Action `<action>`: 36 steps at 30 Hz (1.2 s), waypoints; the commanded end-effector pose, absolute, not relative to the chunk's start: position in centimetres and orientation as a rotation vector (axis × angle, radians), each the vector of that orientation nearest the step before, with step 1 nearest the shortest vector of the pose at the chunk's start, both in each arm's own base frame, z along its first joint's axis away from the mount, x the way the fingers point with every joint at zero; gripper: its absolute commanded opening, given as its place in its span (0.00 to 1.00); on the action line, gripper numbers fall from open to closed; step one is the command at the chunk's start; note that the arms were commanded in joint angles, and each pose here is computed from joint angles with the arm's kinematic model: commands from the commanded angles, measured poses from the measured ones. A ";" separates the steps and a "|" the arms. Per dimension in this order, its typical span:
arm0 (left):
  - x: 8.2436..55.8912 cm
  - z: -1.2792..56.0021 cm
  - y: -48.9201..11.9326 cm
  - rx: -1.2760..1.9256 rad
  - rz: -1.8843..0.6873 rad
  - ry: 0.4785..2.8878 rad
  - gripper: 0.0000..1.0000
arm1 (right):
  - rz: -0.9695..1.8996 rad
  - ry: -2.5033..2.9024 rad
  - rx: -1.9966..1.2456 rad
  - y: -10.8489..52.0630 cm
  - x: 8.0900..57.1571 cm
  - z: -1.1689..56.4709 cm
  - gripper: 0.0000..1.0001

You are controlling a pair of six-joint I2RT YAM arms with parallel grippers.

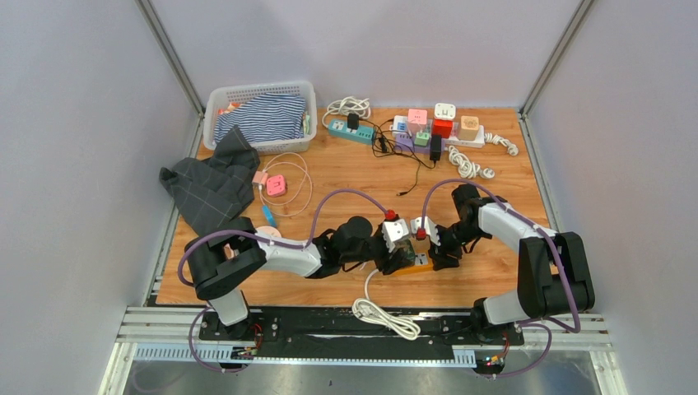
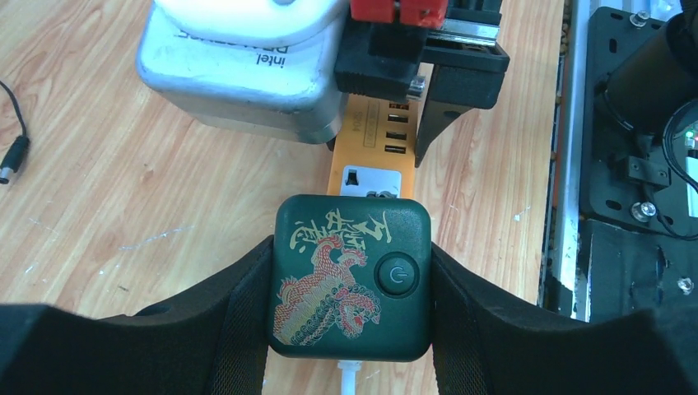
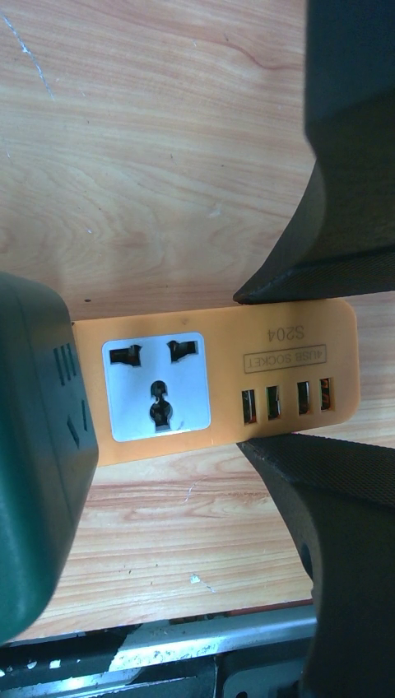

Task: Pull the plug off the socket
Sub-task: Remove the plug from the socket.

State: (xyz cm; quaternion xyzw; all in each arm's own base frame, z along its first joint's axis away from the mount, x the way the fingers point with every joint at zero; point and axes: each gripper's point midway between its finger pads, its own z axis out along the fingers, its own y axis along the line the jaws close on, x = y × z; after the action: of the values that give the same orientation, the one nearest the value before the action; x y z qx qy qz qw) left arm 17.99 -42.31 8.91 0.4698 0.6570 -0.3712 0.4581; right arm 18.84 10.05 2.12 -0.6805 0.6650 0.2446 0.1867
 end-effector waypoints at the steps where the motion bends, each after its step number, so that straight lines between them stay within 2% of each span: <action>1: 20.2 8.8 -40.9 1.030 -0.826 1.715 0.00 | 0.622 2.114 -1.937 6.7 17.1 -0.2 0.00; 5: 18.6 8.9 -41.5 1.170 -0.538 1.554 0.00 | 0.626 2.119 -1.936 6.7 17.1 -0.2 0.00; 8: 18.5 8.4 -41.9 1.156 -0.583 1.597 0.00 | 0.623 2.124 -1.936 6.6 17.1 -0.3 0.00; 13: 18.4 9.2 -42.0 1.039 -0.885 1.731 0.00 | 0.623 2.123 -1.936 6.6 17.1 -0.3 0.00; 16: 18.2 9.8 -41.7 1.016 -0.911 1.734 0.00 | 0.624 2.125 -1.936 6.6 17.1 -0.3 0.00; 20: 19.5 10.4 -40.7 0.984 -0.770 1.700 0.00 | 0.624 2.127 -1.935 6.6 17.1 -0.3 0.00; 23: 19.3 10.4 -40.3 1.089 -0.549 1.586 0.00 | 0.622 2.128 -1.936 6.6 17.1 -0.3 0.00; 25: 19.1 10.3 -40.4 1.118 -0.503 1.560 0.00 | 0.620 2.130 -1.935 6.6 17.1 -0.3 0.00; 28: 18.9 10.4 -40.8 1.096 -0.569 1.587 0.00 | 0.619 2.130 -1.935 6.6 17.1 -0.3 0.00; 32: 18.5 11.3 -41.8 1.014 -0.849 1.691 0.00 | 0.620 2.130 -1.935 6.6 17.1 -0.3 0.00; 36: 18.3 12.2 -41.8 1.036 -0.821 1.642 0.00 | 0.618 2.128 -1.936 6.6 17.2 -0.3 0.00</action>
State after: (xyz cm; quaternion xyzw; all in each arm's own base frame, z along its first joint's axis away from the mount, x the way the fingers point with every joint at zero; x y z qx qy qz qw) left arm 17.29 -42.07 9.10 0.4686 0.6718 -0.3347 0.4660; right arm 18.77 10.18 2.04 -0.6807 0.6629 0.2493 0.1871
